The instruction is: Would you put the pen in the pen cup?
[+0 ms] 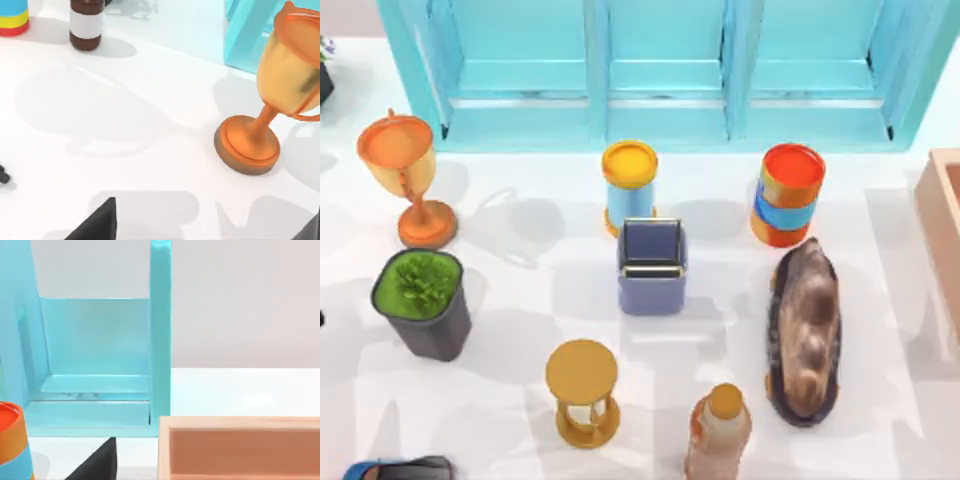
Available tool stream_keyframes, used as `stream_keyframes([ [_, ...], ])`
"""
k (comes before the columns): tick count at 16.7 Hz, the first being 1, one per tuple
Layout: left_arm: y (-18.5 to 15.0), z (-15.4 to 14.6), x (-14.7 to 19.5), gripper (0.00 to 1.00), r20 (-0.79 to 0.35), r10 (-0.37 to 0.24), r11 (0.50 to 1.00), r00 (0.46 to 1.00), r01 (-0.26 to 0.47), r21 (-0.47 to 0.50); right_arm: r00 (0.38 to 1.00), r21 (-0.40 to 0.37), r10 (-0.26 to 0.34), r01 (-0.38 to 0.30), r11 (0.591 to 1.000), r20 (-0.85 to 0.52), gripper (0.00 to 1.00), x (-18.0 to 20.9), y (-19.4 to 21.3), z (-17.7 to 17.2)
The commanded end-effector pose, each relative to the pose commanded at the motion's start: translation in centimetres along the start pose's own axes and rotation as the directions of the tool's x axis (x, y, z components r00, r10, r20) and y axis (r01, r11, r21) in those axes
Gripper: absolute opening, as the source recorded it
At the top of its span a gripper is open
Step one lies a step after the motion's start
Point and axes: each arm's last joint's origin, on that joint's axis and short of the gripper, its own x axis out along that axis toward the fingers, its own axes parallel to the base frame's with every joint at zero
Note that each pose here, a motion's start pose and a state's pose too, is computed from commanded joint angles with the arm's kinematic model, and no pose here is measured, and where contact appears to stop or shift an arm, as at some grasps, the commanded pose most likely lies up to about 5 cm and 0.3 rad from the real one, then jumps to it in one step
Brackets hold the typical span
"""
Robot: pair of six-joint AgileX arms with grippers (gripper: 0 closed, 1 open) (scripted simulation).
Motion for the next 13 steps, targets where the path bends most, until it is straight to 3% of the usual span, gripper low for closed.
stream_keyframes([
  [3,2.4,3.6,2.2,1.00,-0.175,0.064,0.975,0.982,-0.099,-0.200,1.000,0.000,0.000,0.000,1.000,0.000,1.00,0.0,0.0,0.0],
  [6,6.6,6.8,5.3,1.00,-0.319,0.091,0.894,0.944,-0.218,-0.390,1.000,0.000,0.000,0.000,1.000,0.000,1.00,0.0,0.0,0.0],
  [9,11.9,8.5,8.5,1.00,-0.422,0.074,0.780,0.904,-0.316,-0.541,1.000,0.000,0.000,0.000,1.000,0.000,1.00,0.0,0.0,0.0],
  [13,18.2,8.2,11.9,1.00,-0.509,-0.003,0.629,0.860,-0.395,-0.670,1.000,0.000,0.000,0.000,1.000,0.000,1.00,0.0,0.0,0.0],
])
